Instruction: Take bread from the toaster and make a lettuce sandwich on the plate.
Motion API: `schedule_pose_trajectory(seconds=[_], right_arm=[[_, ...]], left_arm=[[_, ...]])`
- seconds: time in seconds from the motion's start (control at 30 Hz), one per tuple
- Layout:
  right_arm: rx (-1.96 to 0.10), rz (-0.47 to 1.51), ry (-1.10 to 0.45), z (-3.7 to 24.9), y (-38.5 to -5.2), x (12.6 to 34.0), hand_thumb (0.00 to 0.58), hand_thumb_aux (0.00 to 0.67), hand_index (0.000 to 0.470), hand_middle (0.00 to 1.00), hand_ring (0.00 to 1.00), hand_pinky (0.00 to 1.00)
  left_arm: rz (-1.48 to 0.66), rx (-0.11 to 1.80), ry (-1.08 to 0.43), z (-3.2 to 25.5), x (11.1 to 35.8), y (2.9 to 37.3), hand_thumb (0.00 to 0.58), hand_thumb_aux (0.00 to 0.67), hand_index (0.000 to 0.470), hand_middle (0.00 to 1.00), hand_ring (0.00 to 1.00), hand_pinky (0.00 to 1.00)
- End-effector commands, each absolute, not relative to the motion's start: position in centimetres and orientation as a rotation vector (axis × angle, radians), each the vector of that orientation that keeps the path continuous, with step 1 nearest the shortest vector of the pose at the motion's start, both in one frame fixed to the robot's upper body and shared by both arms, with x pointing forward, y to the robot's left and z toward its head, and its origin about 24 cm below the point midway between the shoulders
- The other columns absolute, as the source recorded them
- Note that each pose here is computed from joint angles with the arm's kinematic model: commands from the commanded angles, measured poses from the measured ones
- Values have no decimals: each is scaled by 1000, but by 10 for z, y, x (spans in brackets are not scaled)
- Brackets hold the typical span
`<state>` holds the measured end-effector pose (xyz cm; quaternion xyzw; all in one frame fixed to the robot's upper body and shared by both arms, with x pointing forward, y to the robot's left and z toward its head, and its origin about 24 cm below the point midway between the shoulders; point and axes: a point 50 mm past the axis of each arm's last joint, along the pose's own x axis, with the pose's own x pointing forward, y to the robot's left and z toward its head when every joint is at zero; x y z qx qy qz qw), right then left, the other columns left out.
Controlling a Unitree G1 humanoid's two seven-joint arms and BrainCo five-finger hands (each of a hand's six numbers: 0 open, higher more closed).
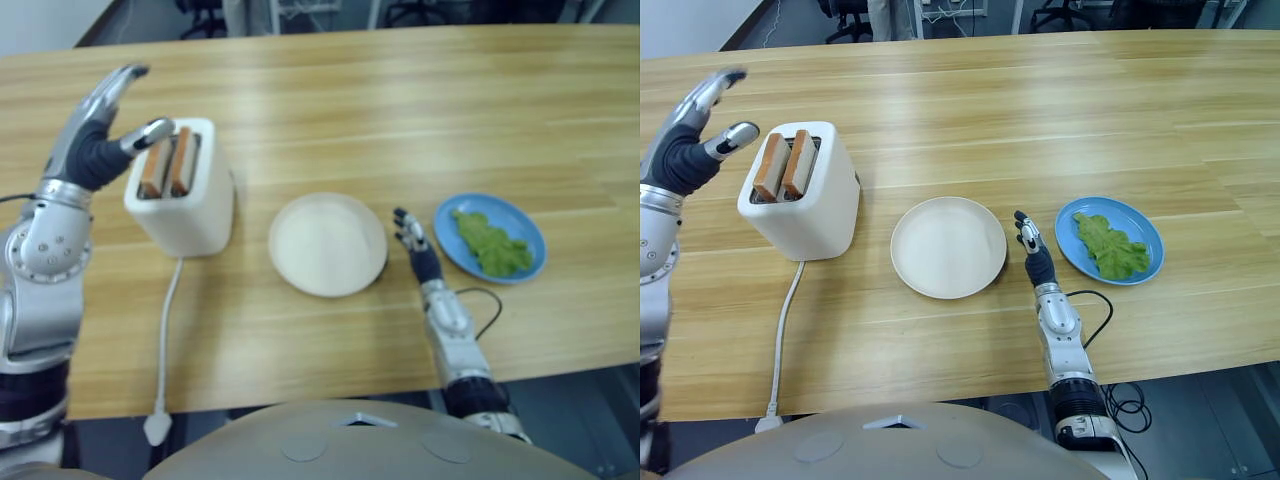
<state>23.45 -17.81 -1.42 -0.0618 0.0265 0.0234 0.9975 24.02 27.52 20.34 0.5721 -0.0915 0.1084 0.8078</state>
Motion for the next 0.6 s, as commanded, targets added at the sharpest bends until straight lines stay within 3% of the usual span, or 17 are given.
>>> schedule_pose_trajectory(seconds=[0.03, 0.27, 0.6], right_arm=[[-128, 58, 64, -16, -177, 233, 0, 0, 0, 0, 0, 0], [-131, 57, 66, -16, -179, 232, 0, 0, 0, 0, 0, 0], [-132, 59, 79, -18, -179, 231, 0, 0, 0, 0, 0, 0]], left_arm=[[322, 1433, 40, 164, 252, 316, 0, 0, 0, 0, 0, 0], [288, 1553, 252, 120, 262, 334, 0, 0, 0, 0, 0, 0], [234, 1543, 197, 114, 268, 314, 0, 0, 0, 0, 0, 0]])
